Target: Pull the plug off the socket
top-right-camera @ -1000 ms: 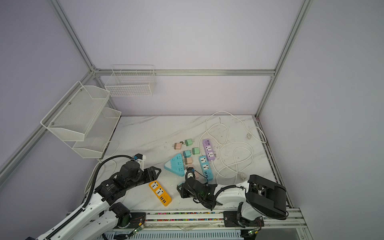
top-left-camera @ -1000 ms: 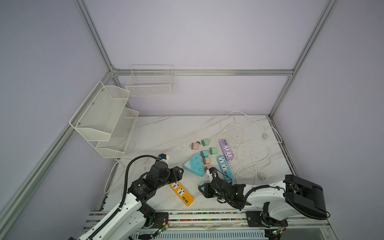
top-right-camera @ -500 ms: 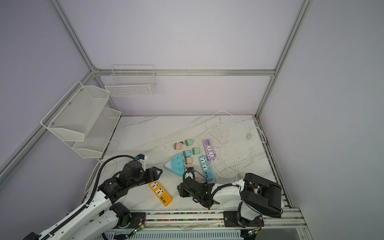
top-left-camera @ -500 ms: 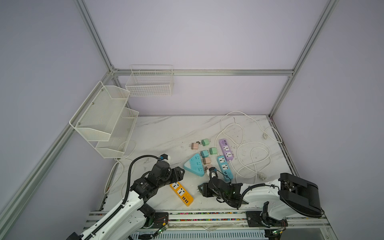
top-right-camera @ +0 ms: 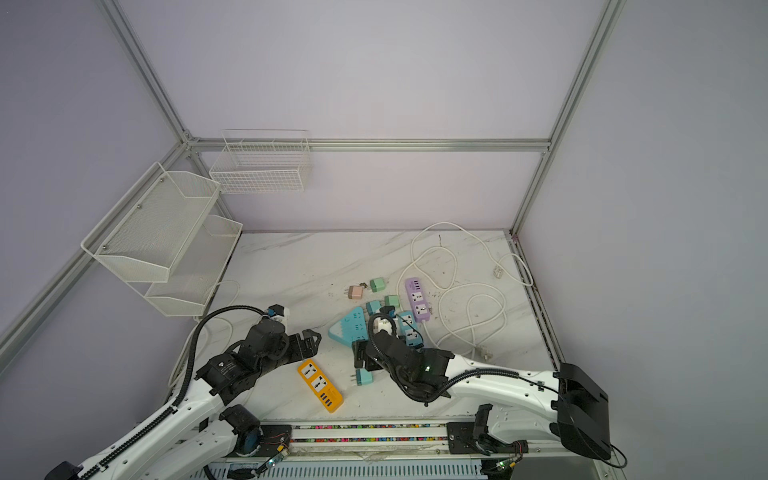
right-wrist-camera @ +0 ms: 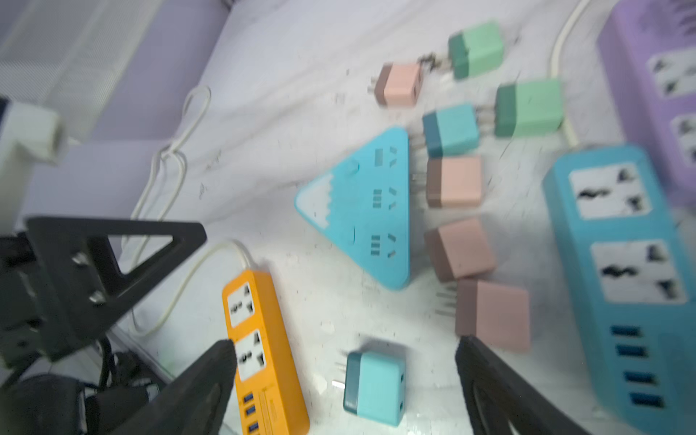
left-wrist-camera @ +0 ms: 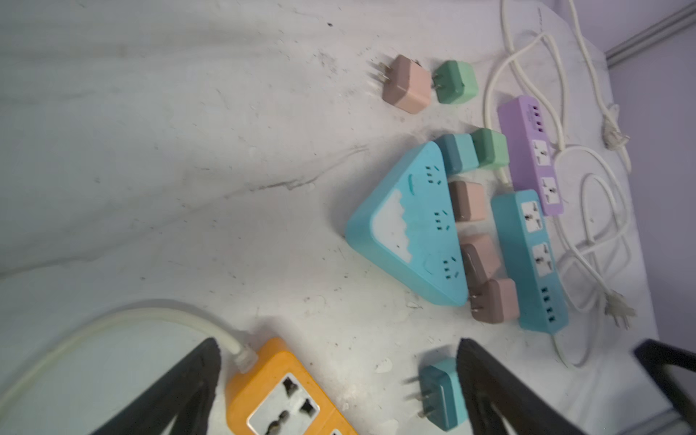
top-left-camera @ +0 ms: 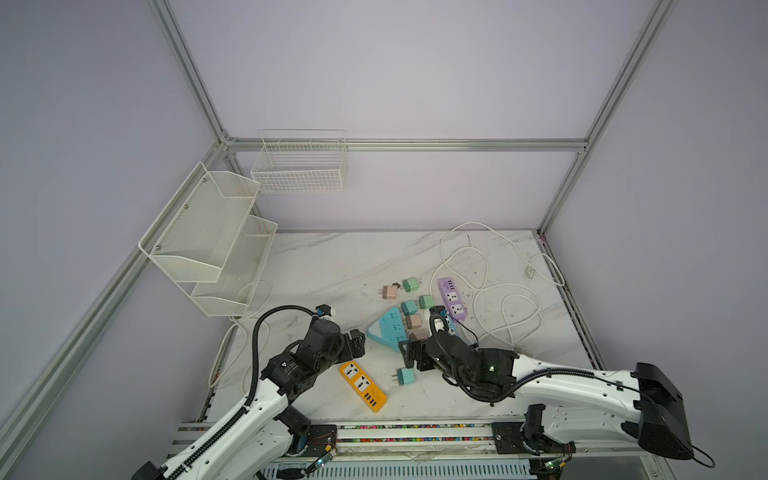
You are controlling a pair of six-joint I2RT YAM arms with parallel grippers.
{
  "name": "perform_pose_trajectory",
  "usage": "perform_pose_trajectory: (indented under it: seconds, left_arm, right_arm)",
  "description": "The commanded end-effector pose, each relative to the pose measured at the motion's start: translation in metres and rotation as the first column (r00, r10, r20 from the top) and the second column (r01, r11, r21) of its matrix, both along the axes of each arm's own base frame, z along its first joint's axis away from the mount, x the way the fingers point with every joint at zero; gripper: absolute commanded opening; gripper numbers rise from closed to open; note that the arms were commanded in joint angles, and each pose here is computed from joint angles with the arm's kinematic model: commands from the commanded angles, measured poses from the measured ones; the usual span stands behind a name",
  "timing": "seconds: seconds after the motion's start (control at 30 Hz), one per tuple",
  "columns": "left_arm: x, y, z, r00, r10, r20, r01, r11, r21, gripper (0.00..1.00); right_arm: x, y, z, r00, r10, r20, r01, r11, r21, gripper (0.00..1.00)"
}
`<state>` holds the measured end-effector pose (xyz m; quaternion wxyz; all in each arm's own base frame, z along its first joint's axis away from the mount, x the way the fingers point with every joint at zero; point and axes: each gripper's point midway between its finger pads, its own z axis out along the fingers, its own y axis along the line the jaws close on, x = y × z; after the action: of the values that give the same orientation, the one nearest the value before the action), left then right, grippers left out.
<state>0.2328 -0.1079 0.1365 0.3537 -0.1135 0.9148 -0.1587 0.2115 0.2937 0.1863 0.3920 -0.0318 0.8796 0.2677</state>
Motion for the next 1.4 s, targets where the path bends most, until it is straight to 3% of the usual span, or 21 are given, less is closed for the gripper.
perform_pose_trajectory:
  seconds: [0.0,0.1,0.2,0.33,0.43,0.53,0.67,0.8,0.87,0.93,1.0,1.13,1.17,1.2,1.23,1.3,1.37]
  left_arm:
    - [0.034,0.040,0.070,0.962,0.154,0.227,-0.189,0.972,0.140,1.00]
    - [0.050,0.064,0.083,0.922,0.228,0.312,-0.301,0.930,0.211,1.00]
    - [0.070,0.093,0.078,0.885,0.296,0.359,-0.406,0.868,0.285,1.00]
    - [0.094,0.130,0.052,0.853,0.377,0.361,-0.496,0.801,0.336,1.00]
    - [0.104,0.162,0.032,0.818,0.456,0.350,-0.568,0.735,0.370,1.00]
    - [0.116,0.180,0.019,0.804,0.468,0.367,-0.590,0.709,0.388,1.00]
    - [0.138,0.185,0.022,0.809,0.384,0.446,-0.564,0.720,0.404,1.00]
    - [0.150,0.181,0.010,0.809,0.298,0.508,-0.531,0.741,0.411,1.00]
    - [0.150,0.179,0.005,0.794,0.262,0.548,-0.530,0.740,0.415,1.00]
    - [0.148,0.180,-0.003,0.774,0.257,0.579,-0.534,0.755,0.381,1.00]
    - [0.152,0.173,-0.008,0.794,0.212,0.569,-0.491,0.776,0.396,1.00]
    - [0.160,0.157,-0.019,0.830,0.129,0.543,-0.397,0.820,0.413,1.00]
    - [0.158,0.152,-0.020,0.823,0.093,0.561,-0.377,0.827,0.417,1.00]
    - [0.157,0.149,-0.018,0.810,0.066,0.583,-0.370,0.828,0.420,1.00]
    - [0.157,0.148,-0.016,0.802,0.058,0.595,-0.369,0.831,0.416,1.00]
    - [0.158,0.153,-0.017,0.811,0.094,0.578,-0.388,0.826,0.410,1.00]
    - [0.165,0.160,-0.022,0.833,0.129,0.539,-0.403,0.809,0.428,1.00]
  right_arm:
    - [0.044,-0.067,0.023,0.973,-0.181,0.145,0.204,0.965,-0.166,0.97]
    - [0.078,-0.123,0.058,0.893,-0.350,0.283,0.407,0.896,-0.176,0.97]
    - [0.101,-0.184,0.076,0.758,-0.507,0.411,0.623,0.750,-0.223,0.97]
    - [0.131,-0.234,0.071,0.654,-0.553,0.516,0.731,0.637,-0.244,0.97]
    - [0.152,-0.278,0.052,0.575,-0.628,0.525,0.806,0.547,-0.228,0.97]
    - [0.169,-0.308,0.034,0.524,-0.657,0.541,0.840,0.505,-0.201,0.97]
    - [0.194,-0.323,0.008,0.523,-0.645,0.557,0.838,0.509,-0.198,0.97]
    - [0.213,-0.318,-0.021,0.562,-0.600,0.570,0.808,0.545,-0.223,0.97]
    - [0.221,-0.312,-0.031,0.584,-0.565,0.583,0.784,0.579,-0.225,0.97]
    - [0.229,-0.298,-0.035,0.624,-0.504,0.597,0.727,0.654,-0.208,0.97]
    - [0.235,-0.286,-0.037,0.652,-0.445,0.613,0.666,0.723,-0.184,0.97]
    - [0.235,-0.275,-0.044,0.692,-0.357,0.627,0.584,0.787,-0.197,0.97]
    - [0.227,-0.272,-0.042,0.679,-0.332,0.655,0.565,0.805,-0.179,0.97]
    - [0.222,-0.272,-0.046,0.679,-0.322,0.660,0.552,0.817,-0.169,0.97]
    - [0.219,-0.273,-0.043,0.647,-0.325,0.690,0.562,0.815,-0.142,0.97]
    - [0.227,-0.274,-0.054,0.697,-0.347,0.628,0.554,0.817,-0.163,0.97]
    - [0.230,-0.284,-0.053,0.687,-0.372,0.625,0.566,0.813,-0.138,0.97]
